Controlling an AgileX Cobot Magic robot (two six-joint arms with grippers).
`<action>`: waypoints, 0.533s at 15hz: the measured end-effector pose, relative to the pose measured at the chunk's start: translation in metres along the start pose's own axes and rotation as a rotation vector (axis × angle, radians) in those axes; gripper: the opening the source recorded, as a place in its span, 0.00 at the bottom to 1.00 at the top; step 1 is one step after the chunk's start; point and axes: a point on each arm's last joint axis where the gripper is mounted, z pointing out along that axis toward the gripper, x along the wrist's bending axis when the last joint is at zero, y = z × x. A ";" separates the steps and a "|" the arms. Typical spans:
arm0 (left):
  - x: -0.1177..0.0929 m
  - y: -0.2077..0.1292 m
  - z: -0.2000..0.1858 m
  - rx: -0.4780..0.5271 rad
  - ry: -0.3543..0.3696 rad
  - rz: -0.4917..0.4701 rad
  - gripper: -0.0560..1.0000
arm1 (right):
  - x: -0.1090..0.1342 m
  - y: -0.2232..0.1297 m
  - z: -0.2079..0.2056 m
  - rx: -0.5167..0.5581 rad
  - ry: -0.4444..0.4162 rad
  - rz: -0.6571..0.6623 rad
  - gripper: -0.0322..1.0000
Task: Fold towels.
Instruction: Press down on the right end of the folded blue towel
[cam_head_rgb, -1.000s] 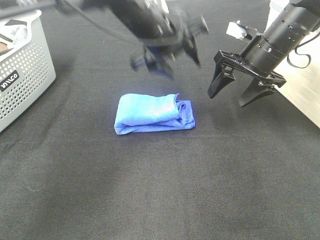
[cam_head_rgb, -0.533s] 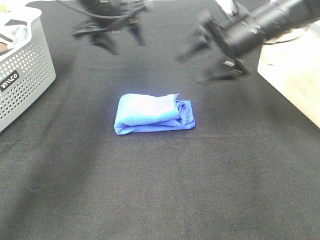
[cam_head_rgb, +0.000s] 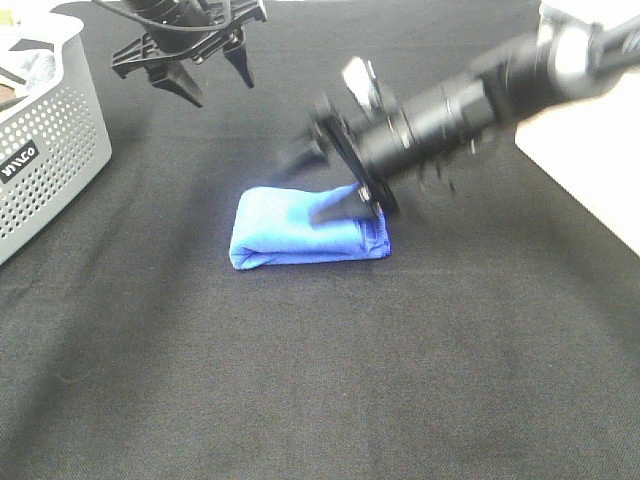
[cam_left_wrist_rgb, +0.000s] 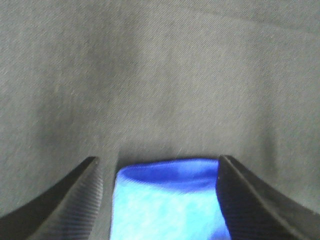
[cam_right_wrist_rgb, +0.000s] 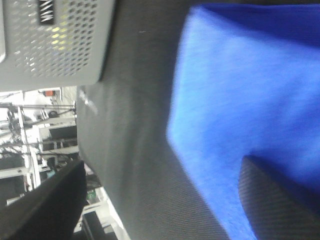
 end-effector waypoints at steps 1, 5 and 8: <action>0.001 -0.001 0.000 0.015 0.006 0.000 0.65 | -0.014 0.002 0.000 0.000 -0.006 0.031 0.79; 0.006 -0.005 -0.002 0.051 0.066 0.037 0.65 | -0.020 0.004 -0.008 0.015 0.018 0.050 0.79; 0.003 0.001 -0.034 -0.033 0.119 0.110 0.65 | 0.015 0.003 -0.032 0.010 0.027 -0.054 0.79</action>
